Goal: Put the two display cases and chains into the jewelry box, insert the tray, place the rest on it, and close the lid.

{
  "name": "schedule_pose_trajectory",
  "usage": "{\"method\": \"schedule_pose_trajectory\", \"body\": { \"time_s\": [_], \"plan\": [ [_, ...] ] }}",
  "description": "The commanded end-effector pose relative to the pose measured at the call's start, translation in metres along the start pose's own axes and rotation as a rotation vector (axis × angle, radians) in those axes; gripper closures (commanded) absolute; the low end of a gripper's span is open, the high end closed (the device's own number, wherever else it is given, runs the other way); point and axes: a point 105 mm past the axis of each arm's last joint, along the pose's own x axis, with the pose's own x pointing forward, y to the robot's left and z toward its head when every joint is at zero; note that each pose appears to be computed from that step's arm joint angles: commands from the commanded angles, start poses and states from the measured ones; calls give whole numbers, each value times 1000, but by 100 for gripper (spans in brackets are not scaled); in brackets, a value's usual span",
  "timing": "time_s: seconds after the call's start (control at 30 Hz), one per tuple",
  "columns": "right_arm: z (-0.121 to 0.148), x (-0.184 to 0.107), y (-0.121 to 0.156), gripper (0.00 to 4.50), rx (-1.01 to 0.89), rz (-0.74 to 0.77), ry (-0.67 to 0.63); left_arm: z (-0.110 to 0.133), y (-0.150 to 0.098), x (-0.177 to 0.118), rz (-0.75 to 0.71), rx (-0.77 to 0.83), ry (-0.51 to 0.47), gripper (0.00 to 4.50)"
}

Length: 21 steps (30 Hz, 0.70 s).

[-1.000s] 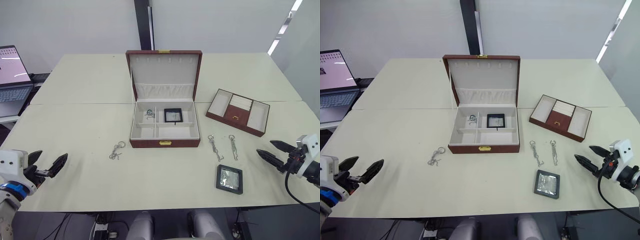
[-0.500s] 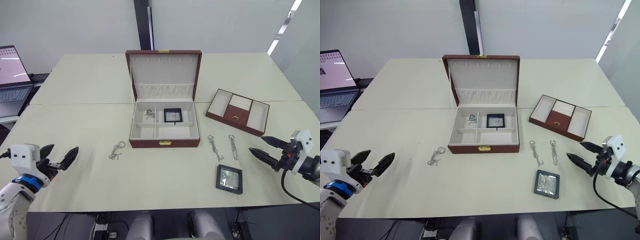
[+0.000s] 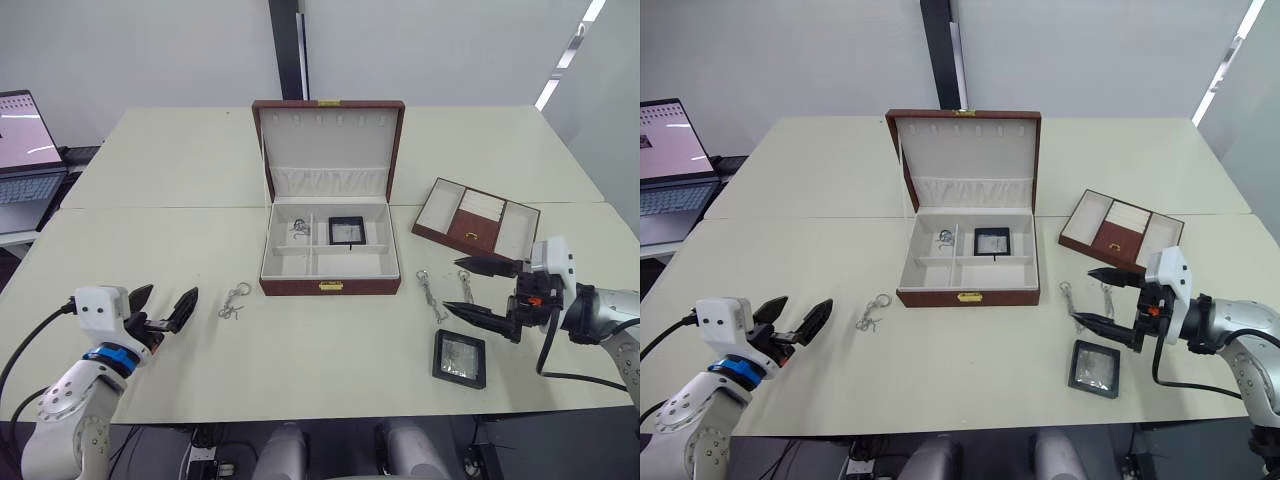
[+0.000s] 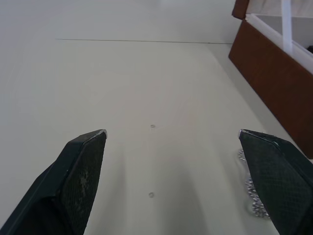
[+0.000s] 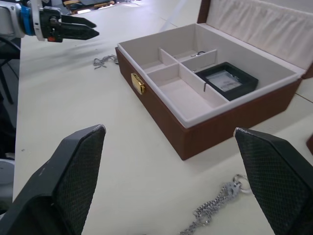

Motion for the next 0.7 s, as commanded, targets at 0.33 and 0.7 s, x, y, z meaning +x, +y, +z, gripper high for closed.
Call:
{"method": "schedule_pose_trajectory", "body": {
  "time_s": [0.33, 0.7],
  "plan": [
    [15, 21, 12, 0, -65, 78, -22, -18, -41, 16, -142, 37, 97, 2],
    [14, 18, 12, 0, -61, 63, -22, -53, -45, 21, -172, 80, 254, 2]
  ]
}}
